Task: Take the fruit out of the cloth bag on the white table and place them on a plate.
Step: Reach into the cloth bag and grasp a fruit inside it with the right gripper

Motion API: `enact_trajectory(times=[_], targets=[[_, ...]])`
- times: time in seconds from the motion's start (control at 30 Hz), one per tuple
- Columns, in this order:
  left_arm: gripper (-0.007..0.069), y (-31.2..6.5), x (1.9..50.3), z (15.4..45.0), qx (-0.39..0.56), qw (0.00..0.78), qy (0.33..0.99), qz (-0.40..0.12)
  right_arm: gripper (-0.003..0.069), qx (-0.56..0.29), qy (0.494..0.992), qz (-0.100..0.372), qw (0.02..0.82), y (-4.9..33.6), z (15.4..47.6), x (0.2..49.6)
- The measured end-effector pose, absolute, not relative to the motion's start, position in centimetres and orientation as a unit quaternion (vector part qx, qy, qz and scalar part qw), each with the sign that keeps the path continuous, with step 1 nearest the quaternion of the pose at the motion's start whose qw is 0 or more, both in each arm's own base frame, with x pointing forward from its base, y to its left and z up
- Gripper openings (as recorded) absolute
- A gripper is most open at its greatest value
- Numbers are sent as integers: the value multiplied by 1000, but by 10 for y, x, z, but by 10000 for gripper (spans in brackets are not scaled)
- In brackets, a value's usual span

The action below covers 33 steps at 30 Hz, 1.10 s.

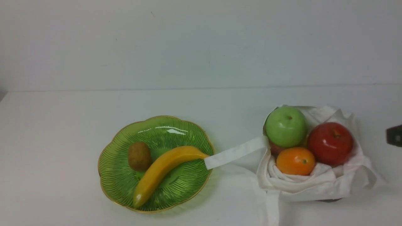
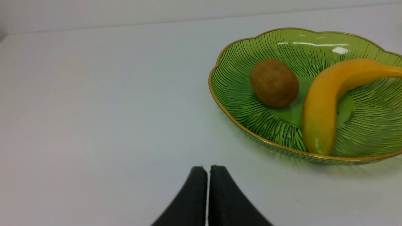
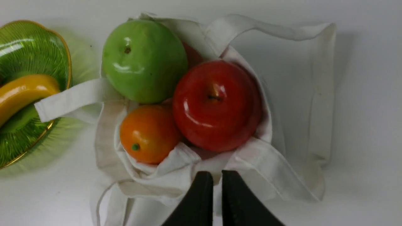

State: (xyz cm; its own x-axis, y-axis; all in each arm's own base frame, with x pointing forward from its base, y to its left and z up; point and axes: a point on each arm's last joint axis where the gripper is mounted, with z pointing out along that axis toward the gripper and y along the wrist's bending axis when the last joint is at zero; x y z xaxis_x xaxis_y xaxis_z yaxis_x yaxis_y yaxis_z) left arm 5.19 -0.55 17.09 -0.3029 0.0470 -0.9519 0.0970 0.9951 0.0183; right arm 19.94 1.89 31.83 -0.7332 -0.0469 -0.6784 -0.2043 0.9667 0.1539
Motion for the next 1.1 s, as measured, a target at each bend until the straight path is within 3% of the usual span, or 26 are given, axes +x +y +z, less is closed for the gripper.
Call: enact_trajectory(times=[0.2,0.23,0.4,0.53,1.0,1.1], targets=[[-8,-6,52,171,45,589,807,-21,250,-113,925,111,346,41,296,240],[-8,-6,52,171,45,589,807,-21,336,-124,926,101,343,46,286,250],[-8,-6,52,171,45,589,807,-21,538,-126,926,91,344,51,270,267],[-8,-6,52,171,45,589,807,-21,659,-112,930,85,341,52,256,279],[-8,-6,52,171,45,589,807,-21,689,-123,942,68,306,52,231,294],[-8,-6,52,171,45,589,807,-21,628,-111,945,75,298,52,227,294]])
